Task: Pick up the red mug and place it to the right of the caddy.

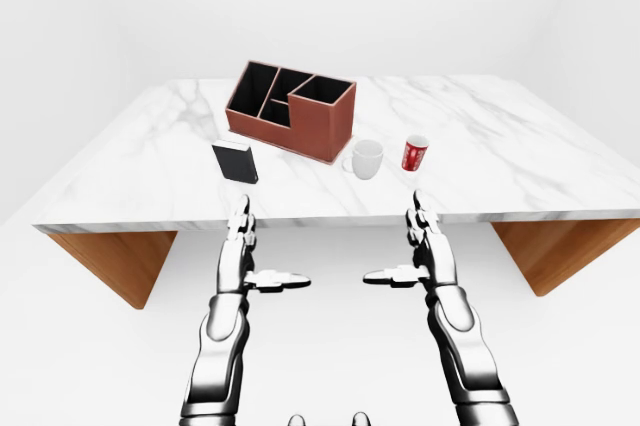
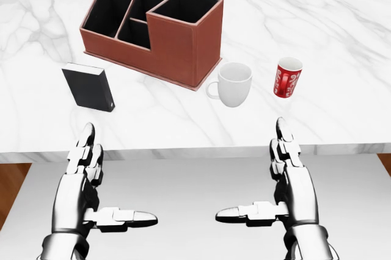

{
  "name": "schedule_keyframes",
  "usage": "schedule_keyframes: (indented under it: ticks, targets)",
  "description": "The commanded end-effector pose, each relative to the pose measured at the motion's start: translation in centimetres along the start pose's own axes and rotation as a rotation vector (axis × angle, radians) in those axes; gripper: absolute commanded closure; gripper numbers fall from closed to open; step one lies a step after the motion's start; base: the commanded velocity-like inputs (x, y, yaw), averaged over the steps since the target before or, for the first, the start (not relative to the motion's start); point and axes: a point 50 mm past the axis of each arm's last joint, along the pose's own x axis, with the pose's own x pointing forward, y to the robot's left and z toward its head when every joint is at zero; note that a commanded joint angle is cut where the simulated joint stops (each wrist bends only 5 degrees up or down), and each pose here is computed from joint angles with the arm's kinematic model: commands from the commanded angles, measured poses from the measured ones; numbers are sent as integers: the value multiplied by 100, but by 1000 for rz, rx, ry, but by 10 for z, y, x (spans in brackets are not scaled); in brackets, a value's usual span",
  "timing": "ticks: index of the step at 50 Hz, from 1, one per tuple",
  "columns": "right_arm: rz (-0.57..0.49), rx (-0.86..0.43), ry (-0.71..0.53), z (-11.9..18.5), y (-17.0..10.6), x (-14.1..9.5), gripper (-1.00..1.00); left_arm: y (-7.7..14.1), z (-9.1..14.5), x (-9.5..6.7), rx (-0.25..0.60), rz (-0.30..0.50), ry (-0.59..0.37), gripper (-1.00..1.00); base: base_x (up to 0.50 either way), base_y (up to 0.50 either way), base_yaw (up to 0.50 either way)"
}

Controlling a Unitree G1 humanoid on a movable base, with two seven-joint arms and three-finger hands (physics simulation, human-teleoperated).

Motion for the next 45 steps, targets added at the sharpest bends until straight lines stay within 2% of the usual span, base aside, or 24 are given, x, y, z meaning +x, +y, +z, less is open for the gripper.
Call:
schedule_keyframes:
  ticks: [1,8,16,23,33,45]
  targets:
    - [-4,-5,-27,11,-9,-5,-100,3,9,-7,6,-20,-19,-100,0,0,0]
    - [-11,1,-35,15,-12,-6,-100,4,19,-13,7,-23,-39,-100,0,0,0]
    - [-7,5,-74,28,-12,-12,-100,4,35,-22,11,-31,-103,-100,0,0,0]
    - [-14,-3,-118,38,-14,-17,-100,9,58,-32,3,-23,-202,-100,0,0,0]
    - [-26,-16,-221,62,-18,-29,-100,13,92,-54,19,-14,-351,-100,0,0,0]
    - [-37,-22,-334,88,-20,-45,-100,12,102,-64,31,-16,-390,-100,0,0,0]
